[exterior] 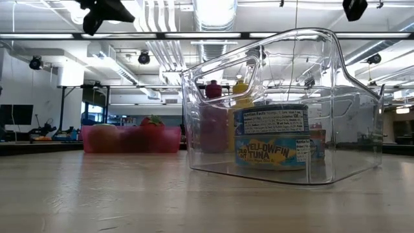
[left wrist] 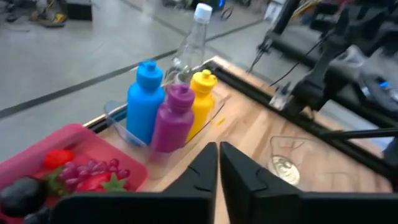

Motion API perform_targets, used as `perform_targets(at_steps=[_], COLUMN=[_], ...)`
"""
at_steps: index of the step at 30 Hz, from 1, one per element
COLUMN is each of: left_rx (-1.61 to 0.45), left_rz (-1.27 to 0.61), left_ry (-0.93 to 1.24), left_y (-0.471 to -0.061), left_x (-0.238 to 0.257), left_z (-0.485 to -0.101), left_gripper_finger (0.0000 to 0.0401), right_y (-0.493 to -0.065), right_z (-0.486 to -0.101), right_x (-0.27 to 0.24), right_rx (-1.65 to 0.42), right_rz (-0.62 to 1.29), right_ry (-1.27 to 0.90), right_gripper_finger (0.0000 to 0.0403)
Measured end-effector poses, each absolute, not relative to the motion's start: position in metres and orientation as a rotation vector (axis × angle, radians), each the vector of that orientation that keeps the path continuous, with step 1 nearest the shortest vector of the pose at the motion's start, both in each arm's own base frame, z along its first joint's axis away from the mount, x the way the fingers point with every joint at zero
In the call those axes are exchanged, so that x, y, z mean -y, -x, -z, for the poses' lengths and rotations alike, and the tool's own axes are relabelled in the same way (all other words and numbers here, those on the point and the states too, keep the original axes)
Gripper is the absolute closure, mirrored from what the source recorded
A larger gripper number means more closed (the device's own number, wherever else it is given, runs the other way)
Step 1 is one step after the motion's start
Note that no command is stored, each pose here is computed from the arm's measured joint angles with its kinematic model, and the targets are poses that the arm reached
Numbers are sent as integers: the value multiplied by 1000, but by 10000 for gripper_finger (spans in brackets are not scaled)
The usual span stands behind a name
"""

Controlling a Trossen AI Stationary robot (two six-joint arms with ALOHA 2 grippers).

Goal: Pick & Place Food Item
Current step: Return to Home Position

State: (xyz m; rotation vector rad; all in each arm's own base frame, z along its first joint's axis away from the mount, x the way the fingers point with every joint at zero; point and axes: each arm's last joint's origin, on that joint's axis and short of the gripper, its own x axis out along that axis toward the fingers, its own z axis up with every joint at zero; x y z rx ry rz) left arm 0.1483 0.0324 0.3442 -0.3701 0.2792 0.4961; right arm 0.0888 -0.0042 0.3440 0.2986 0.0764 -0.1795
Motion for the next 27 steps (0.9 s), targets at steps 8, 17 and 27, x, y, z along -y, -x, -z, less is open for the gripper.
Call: perform_targets(at_steps=[8,17,27], left_rx=[-123,68,179], left_rz=[-416,-326,-276], left_ry=[384,397,398], left_y=[-122,-95,-75], left_x=[-24,-19,-15], left_z=[-306,-274,-242], left_gripper_finger=[395,399,399], right_y=[-82,-69,-54], right_z=[-322,-293,-282], right_x=[1,0,0], right_rx=[128,233,331], right_rz=[19,-11,-27], right_ry=[-240,-235,-238], right_gripper_finger=[394,394,394])
